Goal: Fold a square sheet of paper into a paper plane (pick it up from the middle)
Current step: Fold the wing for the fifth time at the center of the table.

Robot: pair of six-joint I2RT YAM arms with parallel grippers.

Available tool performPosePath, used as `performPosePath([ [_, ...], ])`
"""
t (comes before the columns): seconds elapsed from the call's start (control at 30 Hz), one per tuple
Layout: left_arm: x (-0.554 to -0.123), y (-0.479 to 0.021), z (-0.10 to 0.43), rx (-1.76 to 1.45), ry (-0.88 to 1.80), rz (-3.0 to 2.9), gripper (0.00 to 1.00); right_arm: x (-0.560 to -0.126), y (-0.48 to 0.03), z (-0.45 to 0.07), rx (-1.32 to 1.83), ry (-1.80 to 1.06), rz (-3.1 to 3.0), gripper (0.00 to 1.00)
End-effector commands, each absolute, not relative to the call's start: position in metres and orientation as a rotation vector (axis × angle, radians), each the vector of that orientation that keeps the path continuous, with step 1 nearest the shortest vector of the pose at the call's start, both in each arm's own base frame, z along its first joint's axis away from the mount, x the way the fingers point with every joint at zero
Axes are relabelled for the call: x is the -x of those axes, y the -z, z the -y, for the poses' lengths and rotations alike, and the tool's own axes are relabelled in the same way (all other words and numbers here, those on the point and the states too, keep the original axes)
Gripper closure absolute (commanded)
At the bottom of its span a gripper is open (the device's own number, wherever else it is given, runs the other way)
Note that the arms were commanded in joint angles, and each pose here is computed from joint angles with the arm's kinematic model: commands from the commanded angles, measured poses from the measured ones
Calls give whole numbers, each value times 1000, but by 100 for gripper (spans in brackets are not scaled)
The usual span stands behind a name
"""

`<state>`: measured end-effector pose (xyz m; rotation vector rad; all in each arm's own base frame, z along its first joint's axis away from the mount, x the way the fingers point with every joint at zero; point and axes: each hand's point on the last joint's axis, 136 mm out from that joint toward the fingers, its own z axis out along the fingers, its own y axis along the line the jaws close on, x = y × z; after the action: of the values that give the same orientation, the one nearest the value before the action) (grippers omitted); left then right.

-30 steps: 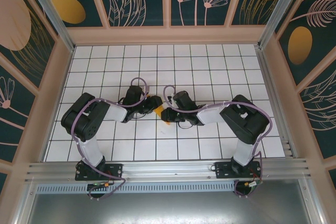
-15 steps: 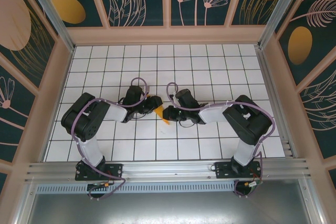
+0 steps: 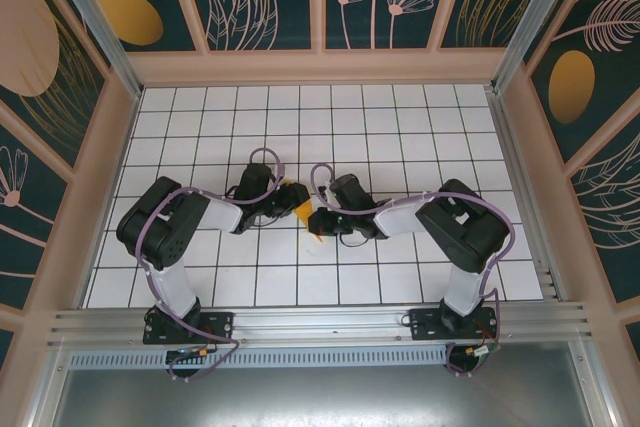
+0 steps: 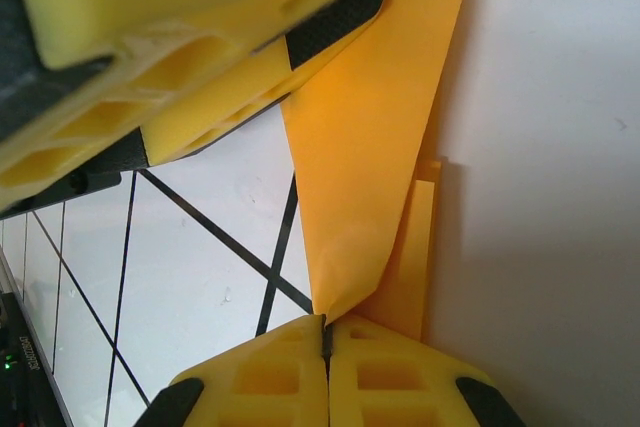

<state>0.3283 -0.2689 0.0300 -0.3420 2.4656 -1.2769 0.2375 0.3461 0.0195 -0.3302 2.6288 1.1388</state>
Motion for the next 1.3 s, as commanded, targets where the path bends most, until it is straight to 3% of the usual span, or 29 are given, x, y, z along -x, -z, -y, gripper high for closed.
performPosePath([
  [0.0, -311, 15, 247, 453, 1101, -2622, 65, -213, 4, -333, 343, -1069, -2768, 91],
  [0.2, -313, 14, 247, 450, 1096, -2623, 65, -229, -26, -336, 293, -1131, -2692, 86],
  [0.47, -313, 16, 247, 451, 1093, -2629, 65, -217, -6, -325, 254, -1108, -2760, 86],
  [0.57, -313, 16, 247, 453, 1087, -2630, 66, -221, -7, -319, 212, -1085, -2753, 90],
  [0.6, -313, 17, 247, 453, 1085, -2630, 66, -223, -8, -319, 199, -1091, -2747, 98],
  [0.63, -313, 17, 247, 451, 1087, -2632, 66, -224, -11, -321, 204, -1123, -2733, 100],
  [1.03, -316, 16, 250, 442, 1095, -2633, 66, -236, -43, -319, 329, -1028, -2612, 76],
  [1.27, -317, 14, 252, 436, 1108, -2629, 66, -236, -24, -329, 447, -881, -2677, 74],
])
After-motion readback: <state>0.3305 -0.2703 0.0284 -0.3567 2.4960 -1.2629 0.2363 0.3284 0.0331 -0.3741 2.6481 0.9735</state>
